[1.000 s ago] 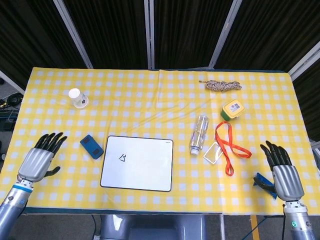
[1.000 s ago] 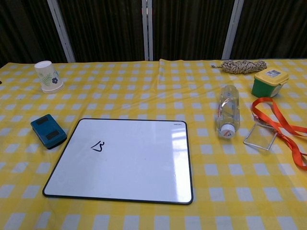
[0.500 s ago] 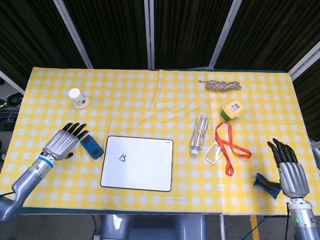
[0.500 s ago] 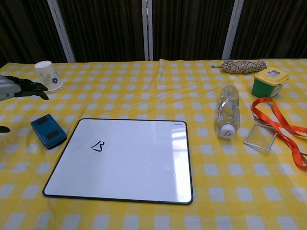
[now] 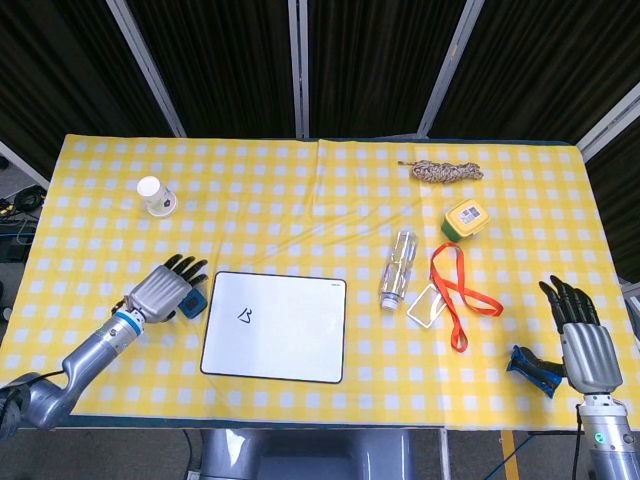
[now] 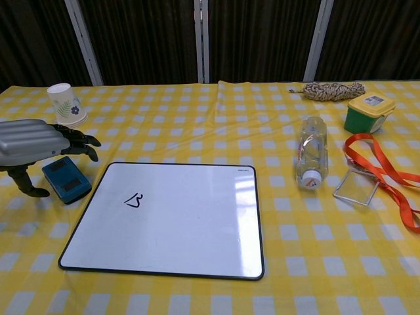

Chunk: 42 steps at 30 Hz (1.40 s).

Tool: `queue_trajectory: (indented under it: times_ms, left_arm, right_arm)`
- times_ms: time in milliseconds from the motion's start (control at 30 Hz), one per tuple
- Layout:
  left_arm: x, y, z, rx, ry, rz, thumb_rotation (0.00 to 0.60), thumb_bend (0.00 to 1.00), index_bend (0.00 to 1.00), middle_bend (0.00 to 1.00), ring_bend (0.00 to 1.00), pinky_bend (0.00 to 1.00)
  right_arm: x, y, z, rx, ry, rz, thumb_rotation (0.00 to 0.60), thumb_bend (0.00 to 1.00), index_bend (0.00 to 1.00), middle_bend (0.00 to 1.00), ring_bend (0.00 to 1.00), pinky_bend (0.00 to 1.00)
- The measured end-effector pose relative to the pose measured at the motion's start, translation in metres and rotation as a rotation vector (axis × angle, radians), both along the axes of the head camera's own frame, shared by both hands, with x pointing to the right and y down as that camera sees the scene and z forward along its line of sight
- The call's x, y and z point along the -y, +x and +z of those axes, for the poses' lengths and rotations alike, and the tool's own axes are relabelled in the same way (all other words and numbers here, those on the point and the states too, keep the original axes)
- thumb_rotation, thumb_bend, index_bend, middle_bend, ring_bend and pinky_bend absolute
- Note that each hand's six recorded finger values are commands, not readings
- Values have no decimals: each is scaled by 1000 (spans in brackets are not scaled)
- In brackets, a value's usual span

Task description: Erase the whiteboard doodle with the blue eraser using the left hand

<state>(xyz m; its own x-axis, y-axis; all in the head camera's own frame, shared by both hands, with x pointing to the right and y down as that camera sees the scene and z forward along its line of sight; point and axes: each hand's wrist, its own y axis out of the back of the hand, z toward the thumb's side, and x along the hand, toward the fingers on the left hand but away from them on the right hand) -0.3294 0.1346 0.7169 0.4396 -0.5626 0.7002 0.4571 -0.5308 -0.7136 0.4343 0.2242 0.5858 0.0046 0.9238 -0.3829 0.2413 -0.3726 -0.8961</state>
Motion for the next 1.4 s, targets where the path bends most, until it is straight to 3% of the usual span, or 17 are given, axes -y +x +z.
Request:
queue_trajectory:
  times_ms: [400, 500, 633, 767, 1100, 1400]
  left_arm:
    - [-3, 8, 10, -9, -6, 9, 600, 312, 338, 159, 162, 180]
    - [-2, 8, 10, -18, 5, 5, 600, 395, 419, 229, 221, 228]
    - [-1, 10, 9, -44, 23, -9, 600, 601, 659, 443, 403, 383]
    - [4, 13, 1, -110, 77, -43, 600, 665, 751, 528, 478, 452]
    - [14, 22, -21, -341, 156, -155, 600, 678, 770, 549, 500, 473]
    - [-2, 66, -28, -489, 100, -165, 600, 679, 770, 549, 504, 475]
  right_arm:
    - [0, 0, -2, 5, 7, 2, 600, 64, 1, 0, 0, 0]
    - [0, 0, -2, 6, 6, -1, 600, 64, 1, 0, 0, 0]
    - [-1, -2, -1, 5, 4, -5, 600, 64, 2, 0, 0, 0]
    - [-1, -1, -1, 8, 7, -2, 600, 64, 1, 0, 0, 0]
    - [-2, -3, -1, 13, 4, -5, 600, 64, 1, 0, 0, 0]
    - [-1, -3, -1, 18, 3, -2, 600, 64, 1, 0, 0, 0]
